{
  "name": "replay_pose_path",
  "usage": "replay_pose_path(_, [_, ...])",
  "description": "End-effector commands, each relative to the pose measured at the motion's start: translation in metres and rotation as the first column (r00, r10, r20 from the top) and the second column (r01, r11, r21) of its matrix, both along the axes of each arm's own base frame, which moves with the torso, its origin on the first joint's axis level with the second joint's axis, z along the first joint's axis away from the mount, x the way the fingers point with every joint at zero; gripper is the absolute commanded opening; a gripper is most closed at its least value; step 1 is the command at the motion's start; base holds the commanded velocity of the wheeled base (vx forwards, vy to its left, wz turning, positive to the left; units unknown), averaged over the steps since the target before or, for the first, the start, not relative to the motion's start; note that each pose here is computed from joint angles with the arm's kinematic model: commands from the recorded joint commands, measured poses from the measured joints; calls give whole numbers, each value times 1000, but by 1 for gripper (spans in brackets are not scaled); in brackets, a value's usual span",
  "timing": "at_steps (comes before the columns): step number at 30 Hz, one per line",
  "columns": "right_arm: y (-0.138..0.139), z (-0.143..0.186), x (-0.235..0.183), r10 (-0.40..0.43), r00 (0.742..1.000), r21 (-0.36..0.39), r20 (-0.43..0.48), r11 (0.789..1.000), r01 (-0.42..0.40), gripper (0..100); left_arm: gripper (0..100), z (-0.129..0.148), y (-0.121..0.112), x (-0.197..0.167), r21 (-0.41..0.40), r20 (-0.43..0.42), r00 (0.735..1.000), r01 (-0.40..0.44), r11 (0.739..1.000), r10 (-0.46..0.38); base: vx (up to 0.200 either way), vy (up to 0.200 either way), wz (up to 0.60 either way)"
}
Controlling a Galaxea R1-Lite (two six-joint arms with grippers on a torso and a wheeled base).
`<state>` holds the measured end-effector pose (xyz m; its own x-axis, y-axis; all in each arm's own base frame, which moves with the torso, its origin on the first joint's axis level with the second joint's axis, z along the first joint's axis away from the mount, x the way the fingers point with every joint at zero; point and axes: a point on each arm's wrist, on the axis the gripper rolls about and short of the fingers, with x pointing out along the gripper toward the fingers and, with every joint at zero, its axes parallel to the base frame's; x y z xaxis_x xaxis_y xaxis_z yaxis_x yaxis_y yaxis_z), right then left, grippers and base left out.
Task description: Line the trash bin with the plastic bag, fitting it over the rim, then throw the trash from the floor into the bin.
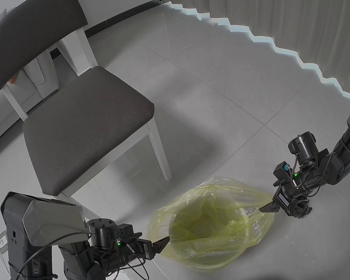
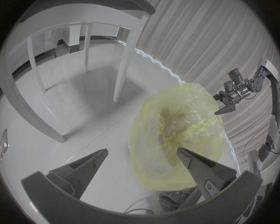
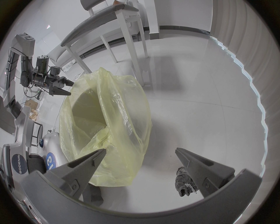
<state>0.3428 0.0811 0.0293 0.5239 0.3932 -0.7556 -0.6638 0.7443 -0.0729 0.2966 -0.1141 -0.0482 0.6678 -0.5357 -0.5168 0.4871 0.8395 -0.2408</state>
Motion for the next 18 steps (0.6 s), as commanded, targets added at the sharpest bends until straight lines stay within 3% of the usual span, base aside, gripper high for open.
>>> replay_pose_path(1, [1,1,-3,5,1000,-1,-2,1000,-5,100,100,-3,-10,9,-3,13,1000,14,1000,-14,0,0,0])
replay_pose_path(3, [2,2,-3,7,1000,1,1,1000,-7,100,100,-2,-10,10,-4,18,1000,13,1000,-13,0,0,0])
replay_pose_path(4, [3,2,-3,8,1000,2,0,1000,-8,0,100,-2,-9,10,-3,15,1000,11,1000,-11,0,0,0])
replay_pose_path(12, [9,-6,-7,22,999,-7,-29,1000,-22,0,100,-5,-8,6,3,2,1000,9,1000,-9,0,0,0])
replay_pose_path(13, [9,-8,-8,23,999,-8,-36,1000,-24,0,0,-5,-8,5,3,0,1000,9,1000,-9,0,0,0])
replay_pose_path(18, [11,-14,-13,31,997,-19,-66,999,-33,0,0,-8,-3,-3,18,-34,999,3,1000,-2,0,0,0])
